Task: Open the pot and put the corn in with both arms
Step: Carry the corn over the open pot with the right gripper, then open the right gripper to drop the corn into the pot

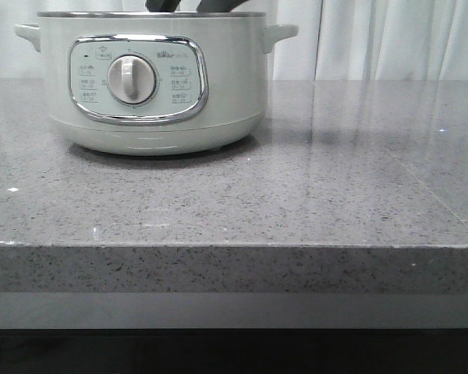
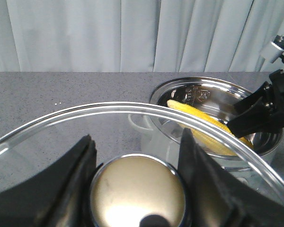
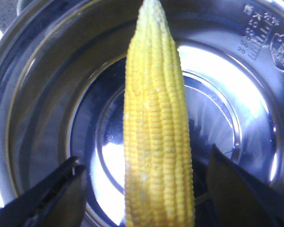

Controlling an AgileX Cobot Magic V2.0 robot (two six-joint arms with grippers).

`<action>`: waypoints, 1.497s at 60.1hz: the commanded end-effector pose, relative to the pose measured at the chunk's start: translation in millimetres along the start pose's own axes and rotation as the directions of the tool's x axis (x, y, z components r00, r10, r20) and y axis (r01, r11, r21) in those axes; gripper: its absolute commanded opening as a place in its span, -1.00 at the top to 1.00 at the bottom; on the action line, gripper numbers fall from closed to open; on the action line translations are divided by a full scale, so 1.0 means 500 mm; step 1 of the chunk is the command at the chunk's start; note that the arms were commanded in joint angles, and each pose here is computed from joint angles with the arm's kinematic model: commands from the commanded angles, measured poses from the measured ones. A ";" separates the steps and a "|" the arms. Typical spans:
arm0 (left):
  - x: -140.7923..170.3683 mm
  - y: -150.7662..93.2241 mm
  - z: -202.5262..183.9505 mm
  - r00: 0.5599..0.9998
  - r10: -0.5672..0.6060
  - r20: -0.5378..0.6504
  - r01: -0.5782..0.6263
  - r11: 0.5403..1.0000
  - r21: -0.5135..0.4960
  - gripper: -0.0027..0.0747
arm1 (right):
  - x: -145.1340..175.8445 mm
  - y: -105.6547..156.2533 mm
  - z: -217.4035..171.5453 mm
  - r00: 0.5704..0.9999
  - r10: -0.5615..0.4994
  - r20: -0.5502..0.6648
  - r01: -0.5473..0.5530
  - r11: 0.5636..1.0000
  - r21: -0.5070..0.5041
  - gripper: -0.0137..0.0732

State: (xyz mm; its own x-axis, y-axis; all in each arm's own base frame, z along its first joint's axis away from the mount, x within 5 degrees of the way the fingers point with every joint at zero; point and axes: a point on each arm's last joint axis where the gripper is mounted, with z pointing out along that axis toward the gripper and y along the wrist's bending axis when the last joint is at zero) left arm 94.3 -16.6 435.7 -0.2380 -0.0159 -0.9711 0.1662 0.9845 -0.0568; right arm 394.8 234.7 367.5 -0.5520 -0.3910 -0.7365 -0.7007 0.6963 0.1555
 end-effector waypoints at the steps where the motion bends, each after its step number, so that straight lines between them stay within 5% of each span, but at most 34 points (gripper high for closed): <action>1: -0.046 -0.002 -0.017 0.983 -0.008 0.186 0.008 1.000 0.003 0.55 | -0.051 0.035 -0.129 0.986 -0.016 0.165 0.011 0.999 0.033 -0.56; 21: -0.046 -0.002 -0.017 0.983 -0.008 0.186 0.008 1.000 0.003 0.55 | -0.026 0.093 -0.316 0.959 -0.036 0.282 0.008 0.995 0.101 -0.56; 40: -0.046 -0.002 -0.017 0.983 -0.008 0.186 0.008 1.000 0.003 0.55 | 0.117 0.138 -0.429 0.908 -0.034 0.418 -0.031 0.989 0.148 -0.56; 66: -0.046 -0.002 -0.017 0.983 -0.008 0.186 0.008 1.000 0.003 0.55 | 0.307 0.166 -0.477 0.865 -0.029 0.501 -0.068 0.982 0.175 -0.56; 90: -0.053 -0.003 -0.005 0.978 -0.033 0.207 0.030 0.999 0.017 0.55 | 0.326 0.166 -0.475 0.863 -0.027 0.505 -0.073 0.981 0.178 -0.56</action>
State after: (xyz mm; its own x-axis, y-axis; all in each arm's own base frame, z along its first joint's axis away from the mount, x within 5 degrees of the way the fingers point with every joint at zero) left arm 95.8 -16.9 436.1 -0.2344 -0.0202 -0.9719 0.1674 0.9840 -0.0609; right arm 139.2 87.8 401.1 -0.3064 -0.1236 -0.9439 -0.5784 0.8117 0.0815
